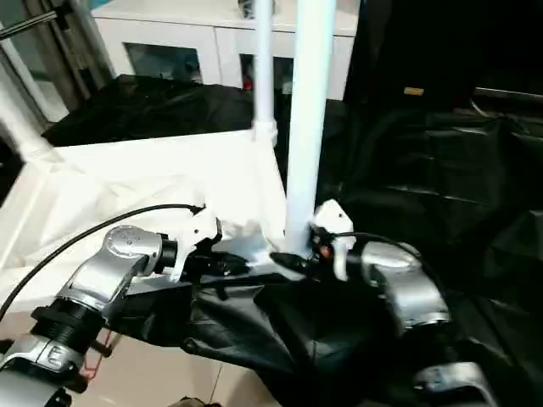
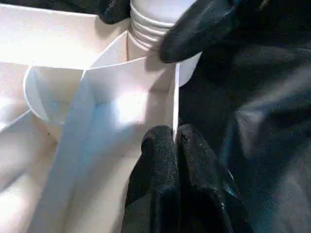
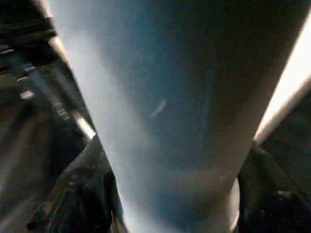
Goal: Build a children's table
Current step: Rotate leg to tighten
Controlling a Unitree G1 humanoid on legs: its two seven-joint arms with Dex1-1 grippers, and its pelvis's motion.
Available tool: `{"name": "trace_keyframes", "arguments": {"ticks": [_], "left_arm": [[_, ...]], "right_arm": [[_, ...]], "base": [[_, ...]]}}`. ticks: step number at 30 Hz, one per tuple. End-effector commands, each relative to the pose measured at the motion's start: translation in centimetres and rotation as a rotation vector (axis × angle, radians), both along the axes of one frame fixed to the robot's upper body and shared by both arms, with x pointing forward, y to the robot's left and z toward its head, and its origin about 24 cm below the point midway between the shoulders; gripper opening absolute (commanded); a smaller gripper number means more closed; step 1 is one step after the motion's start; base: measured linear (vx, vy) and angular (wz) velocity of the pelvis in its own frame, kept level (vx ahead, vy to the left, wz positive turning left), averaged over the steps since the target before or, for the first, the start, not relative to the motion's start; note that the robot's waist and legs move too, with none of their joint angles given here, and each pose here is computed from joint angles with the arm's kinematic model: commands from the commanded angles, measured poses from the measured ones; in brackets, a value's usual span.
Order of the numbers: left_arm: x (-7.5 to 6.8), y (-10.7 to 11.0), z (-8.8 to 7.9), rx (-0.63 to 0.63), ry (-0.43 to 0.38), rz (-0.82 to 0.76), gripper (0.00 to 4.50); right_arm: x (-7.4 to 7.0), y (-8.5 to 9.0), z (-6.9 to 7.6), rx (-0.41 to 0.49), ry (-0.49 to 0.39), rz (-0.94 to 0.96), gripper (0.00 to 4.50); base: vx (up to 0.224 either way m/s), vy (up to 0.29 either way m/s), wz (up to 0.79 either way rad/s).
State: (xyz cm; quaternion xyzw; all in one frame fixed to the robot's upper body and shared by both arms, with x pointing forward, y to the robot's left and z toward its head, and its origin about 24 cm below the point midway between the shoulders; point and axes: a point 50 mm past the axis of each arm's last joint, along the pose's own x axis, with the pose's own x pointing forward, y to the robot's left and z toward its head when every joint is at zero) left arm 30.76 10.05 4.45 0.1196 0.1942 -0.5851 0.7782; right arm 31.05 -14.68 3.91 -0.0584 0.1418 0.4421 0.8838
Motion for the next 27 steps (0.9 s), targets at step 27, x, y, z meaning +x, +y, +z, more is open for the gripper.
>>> {"name": "trace_keyframes", "arguments": {"ticks": [27], "left_arm": [[1.1, -4.4, 1.0, -0.081, -0.083, 0.046, 0.00]], "right_arm": [[1.5, 2.9, -0.5, 0.027, 0.029, -0.037, 3.85]], "base": [[0.000, 0.000, 0.00]]}}
